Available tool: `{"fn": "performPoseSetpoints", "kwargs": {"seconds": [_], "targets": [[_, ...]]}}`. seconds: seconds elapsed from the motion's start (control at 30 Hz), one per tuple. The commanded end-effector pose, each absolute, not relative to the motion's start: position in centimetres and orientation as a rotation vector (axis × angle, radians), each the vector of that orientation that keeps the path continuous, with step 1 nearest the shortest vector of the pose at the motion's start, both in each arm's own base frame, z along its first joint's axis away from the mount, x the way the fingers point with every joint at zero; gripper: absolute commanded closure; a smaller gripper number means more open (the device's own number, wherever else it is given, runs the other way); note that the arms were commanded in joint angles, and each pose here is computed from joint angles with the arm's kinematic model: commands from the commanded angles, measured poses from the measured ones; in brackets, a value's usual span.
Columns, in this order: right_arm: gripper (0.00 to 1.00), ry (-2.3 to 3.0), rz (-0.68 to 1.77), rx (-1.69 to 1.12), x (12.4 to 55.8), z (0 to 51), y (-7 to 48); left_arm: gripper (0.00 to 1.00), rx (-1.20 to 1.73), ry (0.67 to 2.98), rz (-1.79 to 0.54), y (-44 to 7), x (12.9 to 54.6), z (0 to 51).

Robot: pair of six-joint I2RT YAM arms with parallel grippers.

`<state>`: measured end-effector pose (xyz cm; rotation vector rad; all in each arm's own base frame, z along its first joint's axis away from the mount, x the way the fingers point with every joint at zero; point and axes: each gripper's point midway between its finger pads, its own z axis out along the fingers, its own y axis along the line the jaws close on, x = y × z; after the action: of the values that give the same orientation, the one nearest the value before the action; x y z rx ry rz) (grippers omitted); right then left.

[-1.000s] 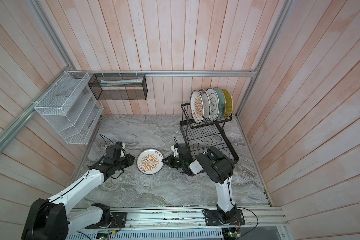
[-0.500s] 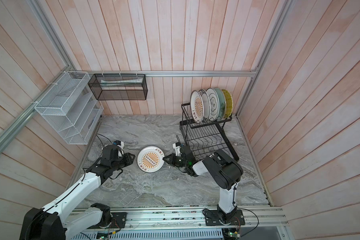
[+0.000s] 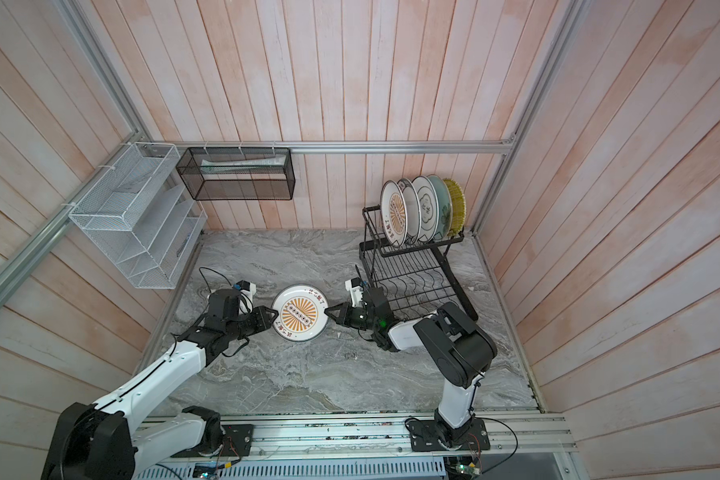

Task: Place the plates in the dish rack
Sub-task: 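Grasp the plate rim with both grippers and tilt it upright, then hold the upright orange-sunburst plate between both grippers beside the rack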

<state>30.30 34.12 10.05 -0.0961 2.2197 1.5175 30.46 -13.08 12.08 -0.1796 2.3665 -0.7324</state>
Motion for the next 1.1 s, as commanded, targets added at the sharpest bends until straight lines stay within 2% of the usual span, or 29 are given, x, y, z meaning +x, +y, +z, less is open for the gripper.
{"fn": "performPoseSetpoints", "kwargs": {"seconds": [0.0,0.27,0.57,0.77,0.93,1.07], "targets": [[1.00,2.143,1.560,-0.183,30.0,12.2,34.4,0.69,-0.126,2.338,-0.771,-13.7,30.5,12.5],[1.00,2.105,1.564,-0.223,29.9,13.4,34.5,0.74,-0.106,2.309,-0.786,-13.8,30.6,13.5],[0.99,2.076,1.576,-0.244,29.7,14.3,34.5,0.91,-0.096,2.299,-0.789,-14.0,30.8,14.2],[0.92,2.055,1.581,-0.250,29.7,15.0,34.4,1.00,-0.089,2.278,-0.805,-14.1,30.8,14.9],[0.79,2.044,1.581,-0.259,29.5,15.5,34.3,1.00,-0.088,2.246,-0.816,-14.1,30.8,15.9],[0.74,2.033,1.594,-0.258,29.2,15.6,34.2,1.00,-0.112,2.207,-0.851,-14.2,30.8,16.8]]}}
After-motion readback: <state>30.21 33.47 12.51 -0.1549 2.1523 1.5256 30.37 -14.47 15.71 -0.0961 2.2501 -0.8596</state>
